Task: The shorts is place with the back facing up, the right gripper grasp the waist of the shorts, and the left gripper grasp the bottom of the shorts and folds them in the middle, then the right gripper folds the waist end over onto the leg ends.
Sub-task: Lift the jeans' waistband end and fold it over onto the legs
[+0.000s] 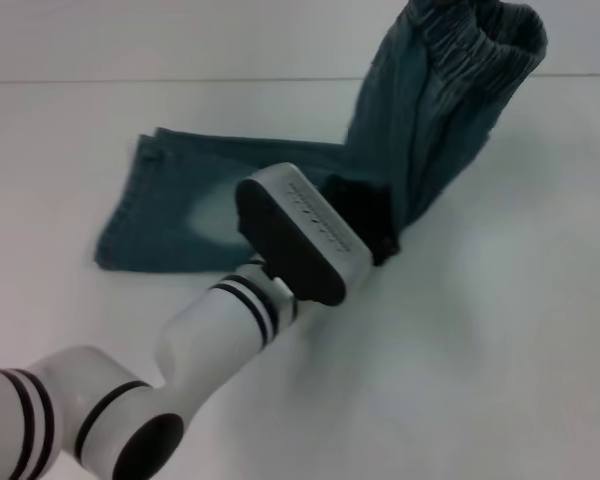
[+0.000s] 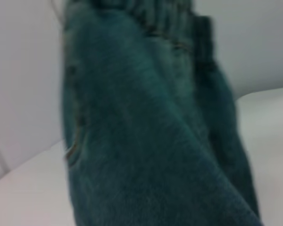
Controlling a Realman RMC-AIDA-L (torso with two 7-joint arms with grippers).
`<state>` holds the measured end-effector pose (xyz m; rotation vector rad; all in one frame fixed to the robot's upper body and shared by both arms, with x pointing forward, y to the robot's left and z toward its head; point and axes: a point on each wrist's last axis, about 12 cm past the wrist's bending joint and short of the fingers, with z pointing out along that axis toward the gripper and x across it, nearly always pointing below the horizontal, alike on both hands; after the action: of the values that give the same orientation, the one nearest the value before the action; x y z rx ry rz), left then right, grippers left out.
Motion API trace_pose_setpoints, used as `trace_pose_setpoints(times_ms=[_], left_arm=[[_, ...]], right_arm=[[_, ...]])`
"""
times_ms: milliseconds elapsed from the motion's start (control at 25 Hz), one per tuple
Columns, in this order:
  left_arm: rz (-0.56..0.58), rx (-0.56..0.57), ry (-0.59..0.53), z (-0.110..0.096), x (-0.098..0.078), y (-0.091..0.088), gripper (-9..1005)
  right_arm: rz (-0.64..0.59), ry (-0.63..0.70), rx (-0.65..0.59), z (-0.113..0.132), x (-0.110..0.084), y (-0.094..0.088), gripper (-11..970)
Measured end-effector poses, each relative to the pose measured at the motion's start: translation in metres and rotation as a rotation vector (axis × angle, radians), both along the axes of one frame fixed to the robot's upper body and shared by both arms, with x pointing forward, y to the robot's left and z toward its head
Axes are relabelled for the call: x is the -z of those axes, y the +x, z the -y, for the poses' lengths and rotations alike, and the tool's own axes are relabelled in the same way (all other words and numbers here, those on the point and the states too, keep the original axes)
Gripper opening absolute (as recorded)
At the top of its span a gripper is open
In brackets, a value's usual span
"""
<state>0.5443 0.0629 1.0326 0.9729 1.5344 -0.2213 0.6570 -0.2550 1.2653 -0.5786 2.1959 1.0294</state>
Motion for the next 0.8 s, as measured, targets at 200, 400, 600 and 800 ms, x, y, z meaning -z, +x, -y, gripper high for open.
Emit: trace_pose_setpoints(times_ms=[200, 400, 600, 800], left_arm=[[-0.04, 0.08, -0.073, 0.014, -0.005, -0.008, 5], [-0.064, 0.124, -0.101, 0.022, -0.006, -0.016, 6], [-0.077, 0.101, -0.123, 0.018, -0.004, -0.02, 7], [-0.089, -0.01, -0.213, -0.004, 0.004, -0.024, 38]], right_arm=[[0.0, -0.007, -0.009, 0.0, 0.002, -0.001, 132], [-0.009, -0.008, -0.016, 0.001, 0.005, -0.003, 129], [-0.013, -0.012, -0.029, 0.001, 0.01, -0.004, 124], [-0.018, -0.02, -0.044, -0.002, 0.015, -0.004, 125]])
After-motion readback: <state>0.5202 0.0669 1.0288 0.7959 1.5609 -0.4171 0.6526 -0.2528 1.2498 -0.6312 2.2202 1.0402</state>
